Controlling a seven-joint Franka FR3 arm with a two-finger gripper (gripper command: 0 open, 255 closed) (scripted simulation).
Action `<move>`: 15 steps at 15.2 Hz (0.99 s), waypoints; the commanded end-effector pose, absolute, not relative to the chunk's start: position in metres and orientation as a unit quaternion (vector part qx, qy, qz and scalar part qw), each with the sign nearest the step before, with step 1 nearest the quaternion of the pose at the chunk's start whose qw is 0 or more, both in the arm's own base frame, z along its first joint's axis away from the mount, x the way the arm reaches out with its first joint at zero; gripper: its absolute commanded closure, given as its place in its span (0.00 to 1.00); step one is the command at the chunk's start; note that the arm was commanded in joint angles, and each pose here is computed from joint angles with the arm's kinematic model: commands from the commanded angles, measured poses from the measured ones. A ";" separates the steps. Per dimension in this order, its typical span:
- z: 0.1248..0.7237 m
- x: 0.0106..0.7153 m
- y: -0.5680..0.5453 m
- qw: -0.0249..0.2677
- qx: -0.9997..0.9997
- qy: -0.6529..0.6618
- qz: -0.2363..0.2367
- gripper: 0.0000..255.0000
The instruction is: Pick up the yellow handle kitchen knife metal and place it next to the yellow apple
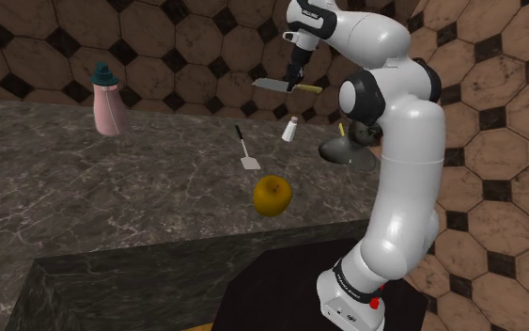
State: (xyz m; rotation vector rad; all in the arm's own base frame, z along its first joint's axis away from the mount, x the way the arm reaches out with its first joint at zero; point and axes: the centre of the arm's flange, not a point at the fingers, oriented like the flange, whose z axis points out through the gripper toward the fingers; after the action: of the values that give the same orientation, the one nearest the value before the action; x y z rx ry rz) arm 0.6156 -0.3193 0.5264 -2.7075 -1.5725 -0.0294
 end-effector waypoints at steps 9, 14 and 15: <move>0.539 0.590 -0.230 0.005 -0.865 -0.502 -0.009 1.00; 0.539 0.572 -0.167 0.005 -0.865 -0.502 -0.009 1.00; 0.539 0.569 -0.154 0.005 -0.865 -0.502 -0.009 1.00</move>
State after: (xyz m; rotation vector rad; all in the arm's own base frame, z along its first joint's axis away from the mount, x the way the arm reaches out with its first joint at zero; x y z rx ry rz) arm 0.5743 -0.1689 0.5382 -2.7065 -1.5726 -0.0298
